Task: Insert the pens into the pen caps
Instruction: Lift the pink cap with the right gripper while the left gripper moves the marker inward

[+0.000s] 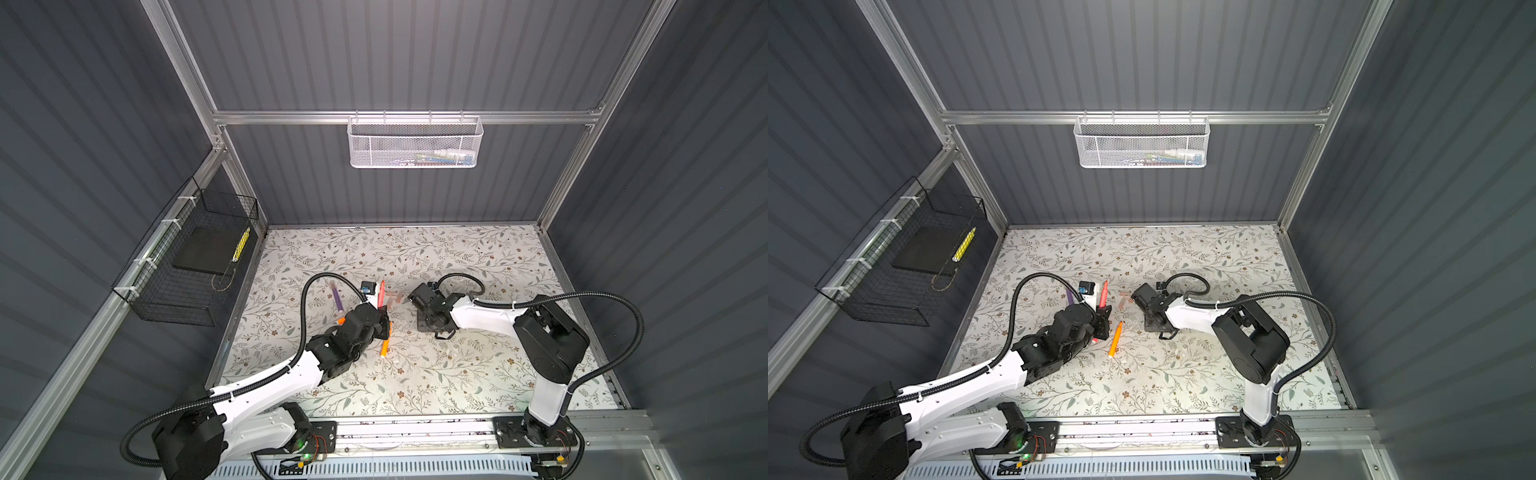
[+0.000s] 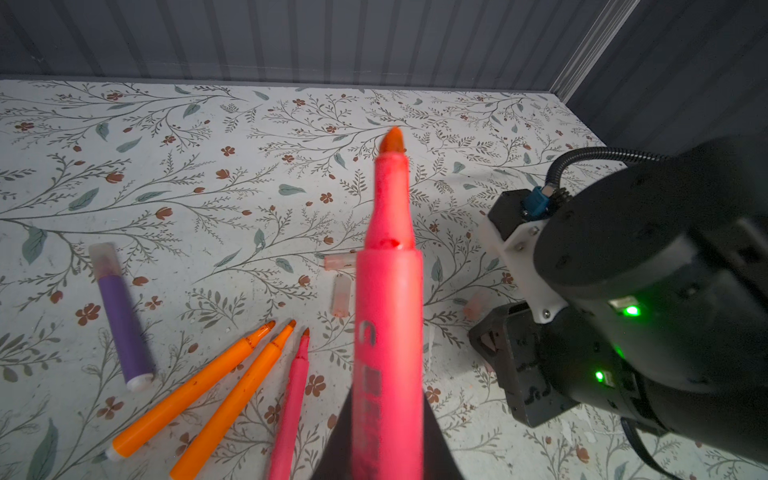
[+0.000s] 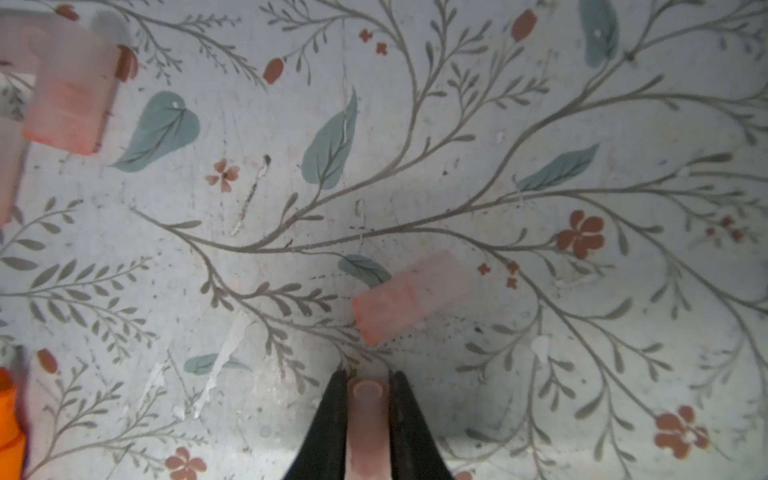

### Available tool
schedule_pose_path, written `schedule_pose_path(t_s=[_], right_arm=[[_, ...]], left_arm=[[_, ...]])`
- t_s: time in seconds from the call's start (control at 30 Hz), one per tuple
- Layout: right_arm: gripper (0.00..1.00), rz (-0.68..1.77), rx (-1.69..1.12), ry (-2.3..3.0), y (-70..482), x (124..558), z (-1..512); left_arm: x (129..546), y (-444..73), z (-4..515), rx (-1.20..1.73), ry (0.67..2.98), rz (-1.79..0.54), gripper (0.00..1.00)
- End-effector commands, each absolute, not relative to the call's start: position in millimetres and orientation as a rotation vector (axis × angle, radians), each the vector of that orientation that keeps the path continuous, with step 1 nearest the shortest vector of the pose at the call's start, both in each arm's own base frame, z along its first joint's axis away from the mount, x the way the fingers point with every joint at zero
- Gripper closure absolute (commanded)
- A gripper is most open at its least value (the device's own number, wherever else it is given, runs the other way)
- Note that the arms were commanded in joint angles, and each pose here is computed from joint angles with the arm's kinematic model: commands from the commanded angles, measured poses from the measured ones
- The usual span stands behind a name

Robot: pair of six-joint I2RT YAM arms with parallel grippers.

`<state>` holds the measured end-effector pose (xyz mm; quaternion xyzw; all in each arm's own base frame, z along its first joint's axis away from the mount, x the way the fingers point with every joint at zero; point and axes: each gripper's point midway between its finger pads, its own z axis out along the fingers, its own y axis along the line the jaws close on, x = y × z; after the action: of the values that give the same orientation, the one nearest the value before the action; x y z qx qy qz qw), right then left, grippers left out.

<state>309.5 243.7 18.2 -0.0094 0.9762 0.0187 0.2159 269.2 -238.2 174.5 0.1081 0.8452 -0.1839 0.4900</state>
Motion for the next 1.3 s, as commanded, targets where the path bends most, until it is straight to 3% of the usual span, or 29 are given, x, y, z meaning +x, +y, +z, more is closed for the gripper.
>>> schedule_pose_path(t_s=[0.0,0.47,0.8,1.27], right_arm=[[0.88,0.072,-0.007,2.687,237,303,32],[0.99,0.460,0.156,2.305,214,299,145],[1.00,0.743,0.290,1.953,166,263,219],[1.00,0.983,0.292,1.829,169,243,244]], left_arm=[[270,-244,178,0.288,2.041,-0.469,1.00],[259,-267,196,0.431,2.030,-0.577,1.00],[202,-294,226,0.378,1.956,-1.165,1.00],[155,-366,143,0.697,2.000,-0.982,1.00]])
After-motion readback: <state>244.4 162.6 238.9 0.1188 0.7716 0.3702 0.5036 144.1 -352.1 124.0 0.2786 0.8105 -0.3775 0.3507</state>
